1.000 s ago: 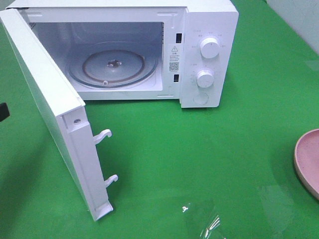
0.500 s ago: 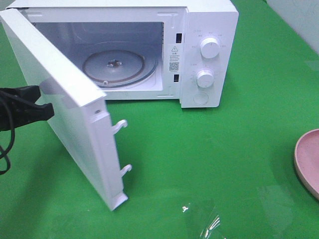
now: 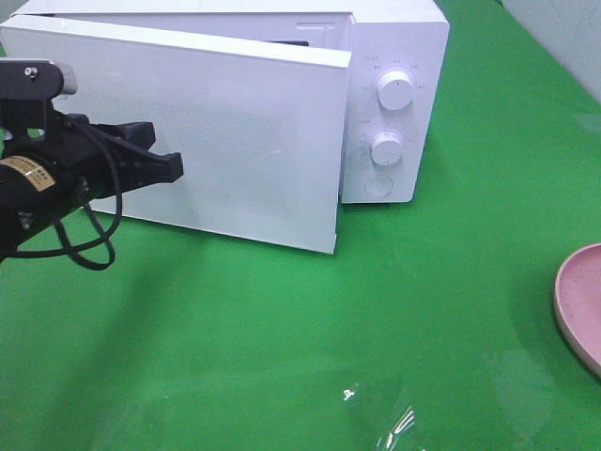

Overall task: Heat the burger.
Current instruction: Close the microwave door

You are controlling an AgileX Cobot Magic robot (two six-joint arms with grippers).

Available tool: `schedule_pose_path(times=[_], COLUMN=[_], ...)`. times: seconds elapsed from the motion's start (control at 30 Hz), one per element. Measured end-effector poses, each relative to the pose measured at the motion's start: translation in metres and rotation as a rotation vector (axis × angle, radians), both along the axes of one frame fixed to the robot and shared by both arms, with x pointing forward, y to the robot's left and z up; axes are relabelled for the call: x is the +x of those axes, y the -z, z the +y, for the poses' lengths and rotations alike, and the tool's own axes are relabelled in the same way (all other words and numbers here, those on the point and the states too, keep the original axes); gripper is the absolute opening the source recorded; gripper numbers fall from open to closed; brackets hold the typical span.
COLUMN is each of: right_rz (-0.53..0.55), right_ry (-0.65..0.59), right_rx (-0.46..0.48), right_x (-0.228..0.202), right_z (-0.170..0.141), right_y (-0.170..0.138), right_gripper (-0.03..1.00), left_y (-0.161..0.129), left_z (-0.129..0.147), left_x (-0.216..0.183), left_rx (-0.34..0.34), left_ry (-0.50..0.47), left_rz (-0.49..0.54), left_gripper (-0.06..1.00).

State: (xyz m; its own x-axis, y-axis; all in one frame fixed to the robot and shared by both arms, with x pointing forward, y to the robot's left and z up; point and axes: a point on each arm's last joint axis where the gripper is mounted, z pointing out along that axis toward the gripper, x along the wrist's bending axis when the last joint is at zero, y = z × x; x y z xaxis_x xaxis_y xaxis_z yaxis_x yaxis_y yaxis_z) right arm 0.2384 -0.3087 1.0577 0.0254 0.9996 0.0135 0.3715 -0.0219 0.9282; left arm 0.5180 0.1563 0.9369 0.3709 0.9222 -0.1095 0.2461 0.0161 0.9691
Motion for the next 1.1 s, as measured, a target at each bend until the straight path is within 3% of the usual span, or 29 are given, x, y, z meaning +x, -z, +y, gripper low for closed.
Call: schedule_pose_path(times=[0.43,0.57,0.77,0.83,1.1], right_rz=[0.000,0.000,0.000,0.000,0.000], right_ry=[0.000,0.000,0.000,0.000,0.000], right_rx=[0.000,0.000,0.000,0.000,0.000], right_x=[0.000,0.000,0.000,0.000,0.000], right_z=[0.000,0.000,0.000,0.000,0.000], right_y=[0.000,0.000,0.000,0.000,0.000], right_gripper=[0.77,0.77,0.77,0.77,0.77], left_y=[-0.003,0.003,0.000,0.000,-0.002], left_z=[-0.045,-0.068,-0.090,-0.104,-0.112], left_x=[0.045,0.053,0.064,0.069,0.067], left_rx=[-0.030,0.002,0.004,0.035,0.052], left_ry=[0.025,0.081,0.122,0.160,0.172], left_rz=[0.027,0.080,0.067,0.074,0.111], left_gripper=[0.00,0.00,0.00,0.00,0.00])
